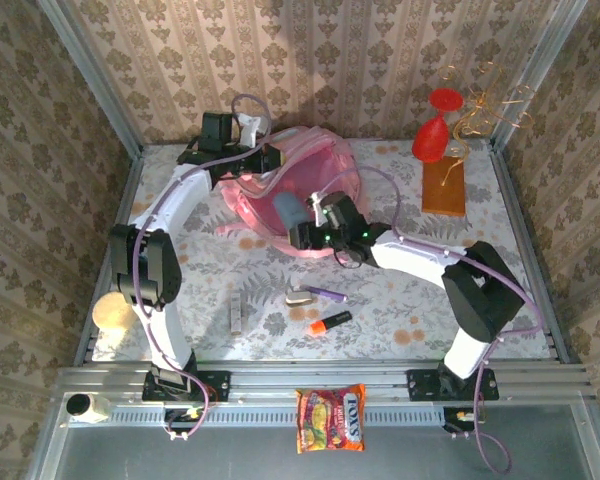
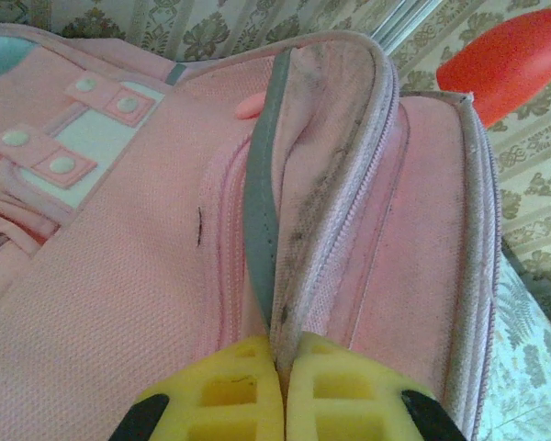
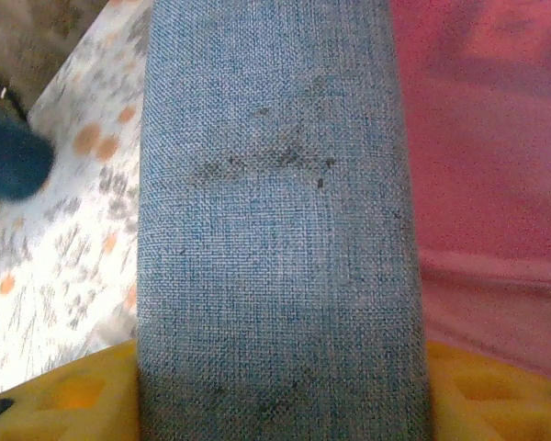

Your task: Pack books, pencil case, and school supplies into a backpack

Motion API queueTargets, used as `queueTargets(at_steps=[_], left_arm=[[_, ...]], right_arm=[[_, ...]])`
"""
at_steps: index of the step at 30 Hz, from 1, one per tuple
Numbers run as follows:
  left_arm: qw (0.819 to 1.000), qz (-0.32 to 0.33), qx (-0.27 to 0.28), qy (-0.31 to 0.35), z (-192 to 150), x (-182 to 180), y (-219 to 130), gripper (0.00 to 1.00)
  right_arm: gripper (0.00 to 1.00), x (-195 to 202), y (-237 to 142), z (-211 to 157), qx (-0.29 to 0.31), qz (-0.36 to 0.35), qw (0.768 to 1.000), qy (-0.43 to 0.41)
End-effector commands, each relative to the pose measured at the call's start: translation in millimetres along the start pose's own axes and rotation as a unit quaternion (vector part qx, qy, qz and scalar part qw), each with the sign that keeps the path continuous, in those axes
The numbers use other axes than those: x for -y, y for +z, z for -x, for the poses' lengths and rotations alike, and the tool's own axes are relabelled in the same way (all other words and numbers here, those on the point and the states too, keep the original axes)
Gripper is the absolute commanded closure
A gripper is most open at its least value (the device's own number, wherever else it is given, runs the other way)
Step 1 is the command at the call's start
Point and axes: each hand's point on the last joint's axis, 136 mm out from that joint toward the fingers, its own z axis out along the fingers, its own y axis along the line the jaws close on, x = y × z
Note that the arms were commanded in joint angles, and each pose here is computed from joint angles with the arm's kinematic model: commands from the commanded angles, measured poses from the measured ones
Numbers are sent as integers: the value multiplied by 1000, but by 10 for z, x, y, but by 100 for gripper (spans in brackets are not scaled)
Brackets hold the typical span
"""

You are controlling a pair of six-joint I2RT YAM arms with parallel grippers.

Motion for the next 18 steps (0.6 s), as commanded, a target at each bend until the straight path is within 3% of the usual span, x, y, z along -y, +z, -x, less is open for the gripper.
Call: queueTargets(at_steps=[1,8,12,18], left_arm=[[995,-60,64,51,446,399,-185,100],[990,-100,76,58,594,620,-253,100],[990,-105,79,54,681,642,-244,100],[988,-116,83,55,870,725,-250,100]], right_arm=[[67,164,110,212,1,-24,998,61],[65,248,544,605,4,-53,996,70],[59,327,785,709,12,-72,990,118],[54,144,1019,912,51,-46,987,148]])
